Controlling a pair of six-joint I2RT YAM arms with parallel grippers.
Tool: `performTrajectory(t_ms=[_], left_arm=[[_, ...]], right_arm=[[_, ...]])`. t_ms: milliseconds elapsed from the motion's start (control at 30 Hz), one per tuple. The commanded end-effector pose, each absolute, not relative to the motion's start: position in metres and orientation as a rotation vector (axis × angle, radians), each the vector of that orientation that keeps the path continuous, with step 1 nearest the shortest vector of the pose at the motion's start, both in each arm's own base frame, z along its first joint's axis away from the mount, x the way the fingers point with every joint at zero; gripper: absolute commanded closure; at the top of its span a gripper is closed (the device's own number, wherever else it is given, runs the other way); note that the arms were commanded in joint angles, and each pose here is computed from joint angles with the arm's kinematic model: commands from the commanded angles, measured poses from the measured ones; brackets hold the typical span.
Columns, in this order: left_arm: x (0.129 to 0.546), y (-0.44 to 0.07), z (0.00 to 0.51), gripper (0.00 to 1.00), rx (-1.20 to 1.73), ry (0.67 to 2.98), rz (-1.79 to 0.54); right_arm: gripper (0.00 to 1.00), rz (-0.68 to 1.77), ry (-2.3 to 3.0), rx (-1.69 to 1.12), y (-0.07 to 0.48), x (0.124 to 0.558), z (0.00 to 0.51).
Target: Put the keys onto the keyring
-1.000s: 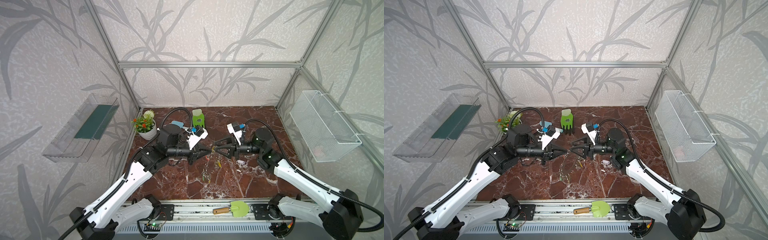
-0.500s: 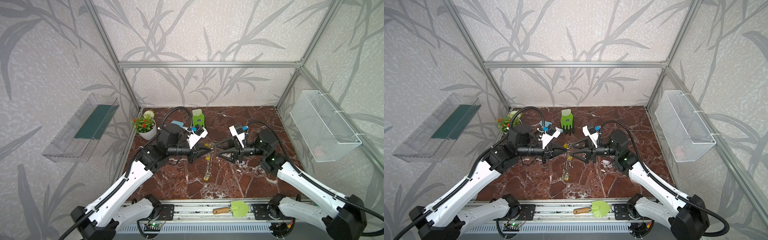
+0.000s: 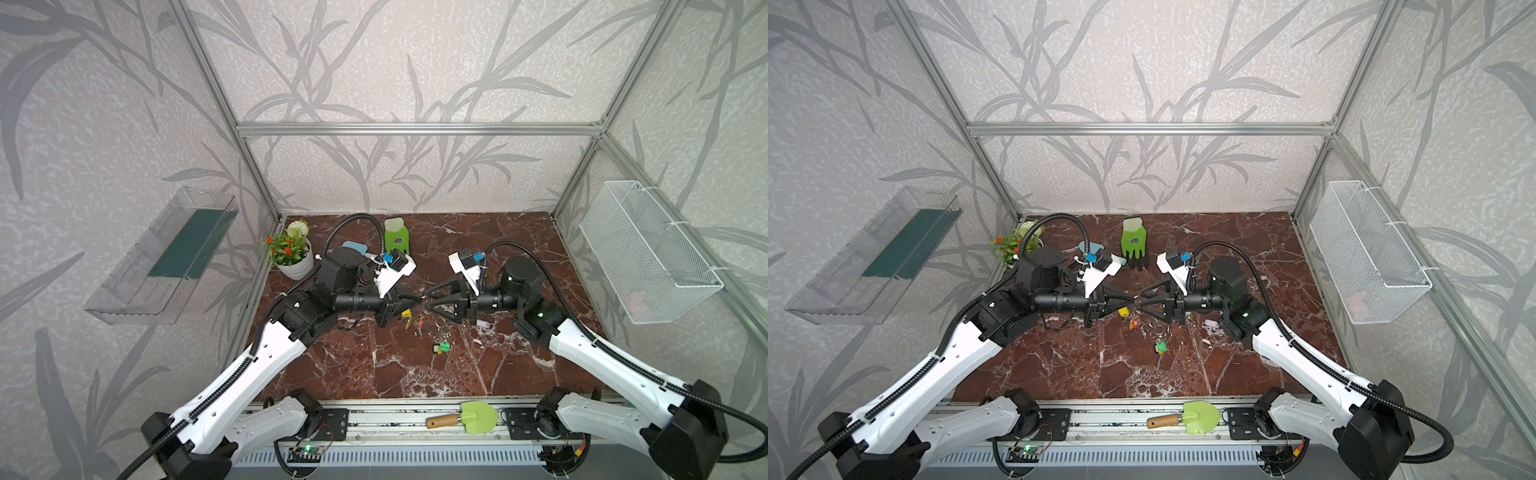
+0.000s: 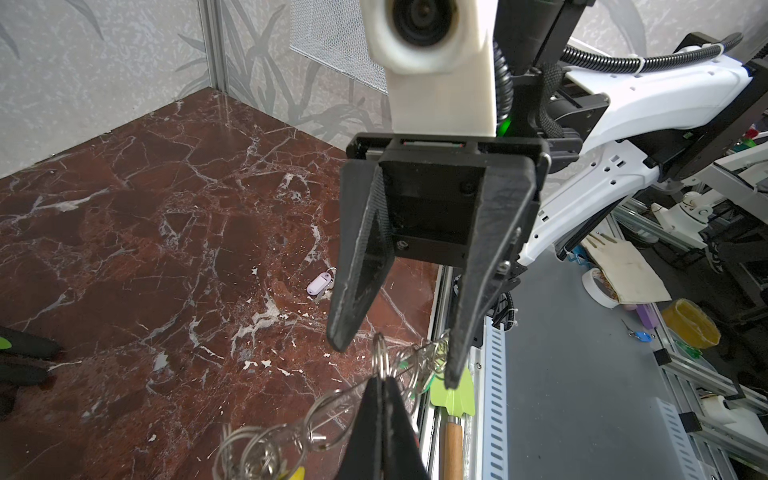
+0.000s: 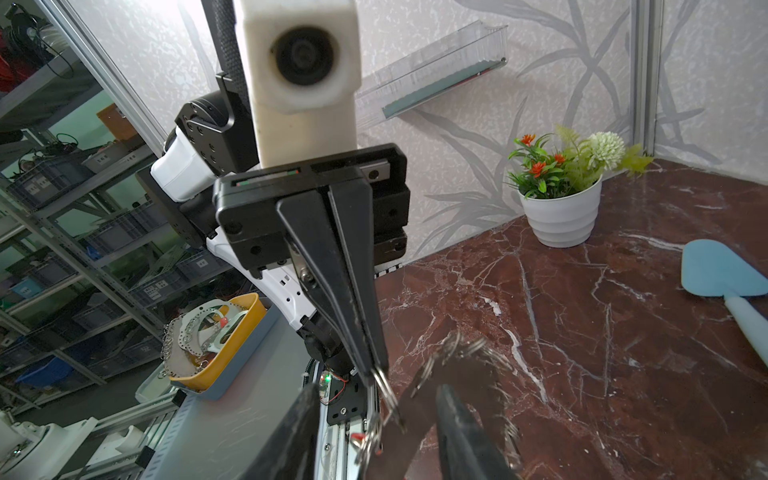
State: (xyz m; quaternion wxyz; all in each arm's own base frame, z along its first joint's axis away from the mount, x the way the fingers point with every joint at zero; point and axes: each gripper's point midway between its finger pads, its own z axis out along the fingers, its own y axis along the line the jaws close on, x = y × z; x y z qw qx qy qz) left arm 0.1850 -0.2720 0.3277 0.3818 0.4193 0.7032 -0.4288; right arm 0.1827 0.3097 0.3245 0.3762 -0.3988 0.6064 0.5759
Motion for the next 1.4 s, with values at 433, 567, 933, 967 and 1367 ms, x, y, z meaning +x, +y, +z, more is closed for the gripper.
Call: performTrajectory(t_ms=[433, 567, 933, 967, 1367], left_arm=[[0.181, -0.27, 0.347, 1.0, 1.038, 1.701, -1.122], [0.187, -0.264, 0.345, 0.97, 0.934, 1.7, -1.107], [0.202, -0.243, 0.34, 0.59, 0.677, 1.642, -1.098], [0.203, -0.244, 0.338, 0.56, 0.663, 1.639, -1.114], [0.188, -0.261, 0.333, 0.54, 0.758, 1.589, -1.275]], right_arm=[[1.0, 1.458, 1.506, -0.996, 0.311, 0.184, 0.331], [1.0, 1.471, 1.472, -0.963, 0.312, 0.187, 0.335], [1.0, 1.477, 1.377, -0.919, 0.305, 0.183, 0.345], [1.0, 1.477, 1.368, -0.913, 0.305, 0.183, 0.346], [1.0, 1.506, 1.304, -0.868, 0.305, 0.187, 0.354]])
